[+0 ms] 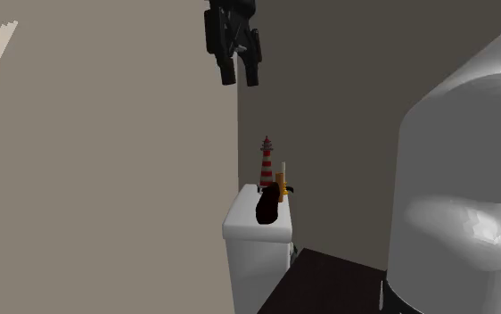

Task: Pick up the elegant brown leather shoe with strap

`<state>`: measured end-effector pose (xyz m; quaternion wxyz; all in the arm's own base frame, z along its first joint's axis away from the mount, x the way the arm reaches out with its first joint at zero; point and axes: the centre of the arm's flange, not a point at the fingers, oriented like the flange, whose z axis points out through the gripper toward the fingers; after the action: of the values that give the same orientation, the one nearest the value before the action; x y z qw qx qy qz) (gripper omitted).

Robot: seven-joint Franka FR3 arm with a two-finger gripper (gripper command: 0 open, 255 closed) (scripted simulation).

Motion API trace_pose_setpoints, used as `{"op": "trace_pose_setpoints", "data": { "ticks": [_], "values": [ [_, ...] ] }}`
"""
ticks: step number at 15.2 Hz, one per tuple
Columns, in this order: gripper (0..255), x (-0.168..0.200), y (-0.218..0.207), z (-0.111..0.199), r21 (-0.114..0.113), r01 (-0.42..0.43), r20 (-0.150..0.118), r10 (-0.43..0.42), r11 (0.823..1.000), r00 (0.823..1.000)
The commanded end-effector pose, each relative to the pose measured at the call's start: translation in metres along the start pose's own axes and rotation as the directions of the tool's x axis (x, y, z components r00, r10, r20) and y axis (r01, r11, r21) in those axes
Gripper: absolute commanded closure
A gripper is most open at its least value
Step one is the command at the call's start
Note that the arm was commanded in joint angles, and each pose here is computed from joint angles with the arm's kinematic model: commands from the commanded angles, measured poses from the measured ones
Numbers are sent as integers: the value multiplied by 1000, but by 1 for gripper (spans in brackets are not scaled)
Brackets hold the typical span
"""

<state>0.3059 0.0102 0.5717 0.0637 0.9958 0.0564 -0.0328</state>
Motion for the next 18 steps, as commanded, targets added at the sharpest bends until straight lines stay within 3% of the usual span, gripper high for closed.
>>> {"op": "trace_pose_setpoints", "data": {
  "ticks": [1, 5, 9, 13, 18],
  "values": [
    [0, 0, 0, 0, 0, 0, 0, 0, 1000, 1000],
    [0, 29, 46, 24, 58, -110, 6, 109, 992, 994],
    [0, 54, 93, 51, 116, -218, 19, 217, 969, 976],
    [0, 73, 141, 81, 171, -322, 38, 321, 931, 946],
    [0, 89, 201, 122, 235, -446, 70, 443, 863, 894]
  ]
}}
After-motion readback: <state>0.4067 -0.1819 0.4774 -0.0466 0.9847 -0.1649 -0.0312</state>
